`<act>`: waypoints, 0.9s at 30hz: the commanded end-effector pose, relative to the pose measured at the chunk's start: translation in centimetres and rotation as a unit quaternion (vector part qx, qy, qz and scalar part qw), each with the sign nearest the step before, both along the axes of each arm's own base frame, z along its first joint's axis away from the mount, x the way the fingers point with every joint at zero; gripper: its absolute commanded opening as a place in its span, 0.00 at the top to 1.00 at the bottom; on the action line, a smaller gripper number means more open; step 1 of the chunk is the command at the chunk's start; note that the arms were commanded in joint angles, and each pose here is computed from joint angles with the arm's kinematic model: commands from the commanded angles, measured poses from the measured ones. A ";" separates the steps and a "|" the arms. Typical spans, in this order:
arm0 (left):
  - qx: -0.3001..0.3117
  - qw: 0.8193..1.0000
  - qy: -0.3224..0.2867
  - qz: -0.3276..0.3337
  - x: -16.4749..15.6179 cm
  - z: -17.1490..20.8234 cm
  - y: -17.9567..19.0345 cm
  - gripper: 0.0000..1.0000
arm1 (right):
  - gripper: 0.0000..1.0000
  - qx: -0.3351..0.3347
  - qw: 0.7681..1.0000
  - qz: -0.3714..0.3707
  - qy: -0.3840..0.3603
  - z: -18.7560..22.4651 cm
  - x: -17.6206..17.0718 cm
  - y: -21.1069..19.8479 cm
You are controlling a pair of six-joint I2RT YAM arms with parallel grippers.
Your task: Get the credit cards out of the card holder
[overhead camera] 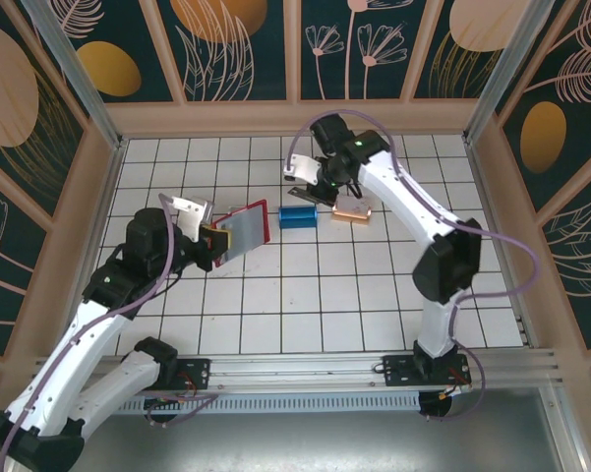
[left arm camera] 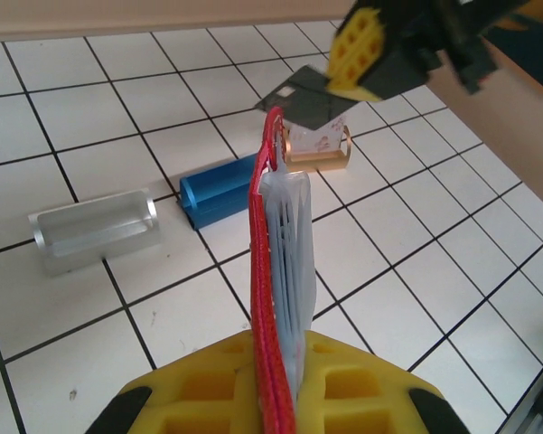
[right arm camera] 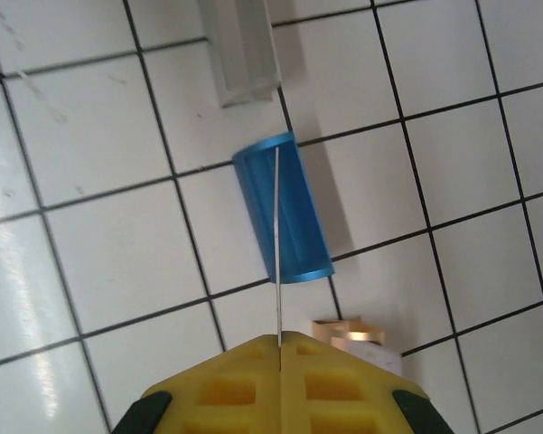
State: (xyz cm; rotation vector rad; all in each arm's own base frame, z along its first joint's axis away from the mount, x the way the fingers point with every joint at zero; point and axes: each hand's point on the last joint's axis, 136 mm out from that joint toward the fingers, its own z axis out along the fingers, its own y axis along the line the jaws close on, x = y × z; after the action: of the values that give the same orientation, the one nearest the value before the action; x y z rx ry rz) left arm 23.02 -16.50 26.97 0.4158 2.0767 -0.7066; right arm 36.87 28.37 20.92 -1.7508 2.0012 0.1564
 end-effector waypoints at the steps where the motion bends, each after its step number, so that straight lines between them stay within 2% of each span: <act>1: -0.016 1.000 -0.006 0.019 0.0 0.5 0.5 1.00 | 1.00 -0.050 0.998 0.037 0.014 -1.5 0.3 -0.8; 11: -0.074 0.997 -0.022 0.030 0.0 0.9 0.3 1.00 | 1.00 -0.085 0.994 0.068 0.030 -5.8 2.6 1.2; 27: -0.081 0.996 -0.028 0.026 -0.9 1.3 0.5 1.00 | 1.00 -0.109 0.989 0.096 0.041 -10.6 3.2 2.4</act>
State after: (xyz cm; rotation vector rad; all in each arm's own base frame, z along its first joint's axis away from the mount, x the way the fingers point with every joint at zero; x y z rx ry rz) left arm 22.16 -15.94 27.06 0.2950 2.0094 -0.7864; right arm 39.90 30.18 10.48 -2.0766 2.0081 0.0907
